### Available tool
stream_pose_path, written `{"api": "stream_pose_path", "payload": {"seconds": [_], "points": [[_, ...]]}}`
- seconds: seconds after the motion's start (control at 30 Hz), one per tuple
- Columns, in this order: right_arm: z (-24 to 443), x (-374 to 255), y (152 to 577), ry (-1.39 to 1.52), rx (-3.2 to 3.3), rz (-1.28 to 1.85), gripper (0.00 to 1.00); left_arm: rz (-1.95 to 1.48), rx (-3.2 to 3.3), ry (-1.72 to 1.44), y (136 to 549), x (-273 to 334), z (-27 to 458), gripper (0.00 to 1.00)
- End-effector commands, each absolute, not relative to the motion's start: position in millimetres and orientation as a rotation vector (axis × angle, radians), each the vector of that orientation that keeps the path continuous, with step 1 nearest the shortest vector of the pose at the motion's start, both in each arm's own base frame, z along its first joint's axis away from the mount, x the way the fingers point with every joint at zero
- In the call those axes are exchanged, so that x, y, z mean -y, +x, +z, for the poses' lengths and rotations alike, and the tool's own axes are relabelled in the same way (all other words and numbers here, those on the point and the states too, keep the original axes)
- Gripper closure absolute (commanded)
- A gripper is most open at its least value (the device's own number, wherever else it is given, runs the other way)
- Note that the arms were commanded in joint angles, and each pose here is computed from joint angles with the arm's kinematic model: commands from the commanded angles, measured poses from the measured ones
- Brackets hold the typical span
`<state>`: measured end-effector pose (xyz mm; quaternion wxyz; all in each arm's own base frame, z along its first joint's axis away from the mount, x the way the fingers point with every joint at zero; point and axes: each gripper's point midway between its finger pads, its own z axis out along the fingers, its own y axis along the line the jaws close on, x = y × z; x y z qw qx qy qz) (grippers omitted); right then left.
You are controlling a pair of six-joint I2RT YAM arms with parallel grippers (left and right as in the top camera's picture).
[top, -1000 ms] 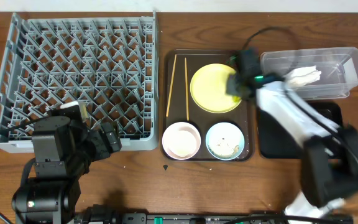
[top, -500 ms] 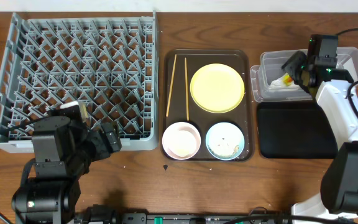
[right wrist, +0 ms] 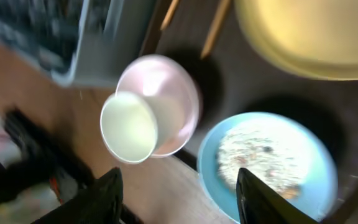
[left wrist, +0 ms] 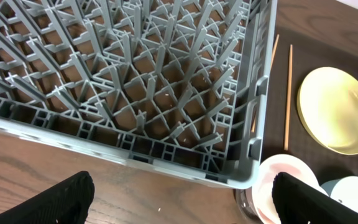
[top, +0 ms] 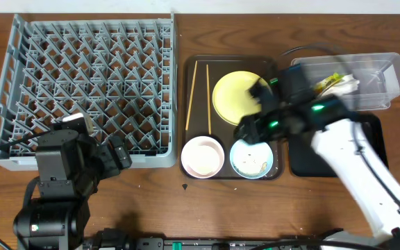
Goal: Sort waste into correct bins and load items into the dishwasher
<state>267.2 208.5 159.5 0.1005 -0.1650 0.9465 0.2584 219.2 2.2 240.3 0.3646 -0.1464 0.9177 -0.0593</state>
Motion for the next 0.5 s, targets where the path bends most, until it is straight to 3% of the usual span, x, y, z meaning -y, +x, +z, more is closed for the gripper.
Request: {"api": "stream_pose_path", "payload": {"seconds": [0.0,0.13,0.27,0.3,0.4,0.47], "points": [[126,-226,251,-0.649,-2.852,0.578,0.44,-0.134,-2.337,-0.369,220,-5,249,0.08],[98,-248,241,-0.765,-2.880,0.486,0.45,-0.165,-2.329,-0.390,221,-3,251,0.08],[63,-245,248,-0.633,-2.958,0.286,0.57,-0.274,-2.332,-0.368,223,12,252,0.08],[55,-250,252,-0.628,-2.958,0.284,0.68,-0.288,-2.329,-0.363,223,14,253,0.08],[53,-258,262,-0.616,-2.922,0.321,0.87,-0.306,-2.301,-0.394,228,14,257,0.08],[63,-257,266,-0.601,-2.906,0.332,0.94,-0.321,-2.289,-0.422,229,14,259,0.08]]}}
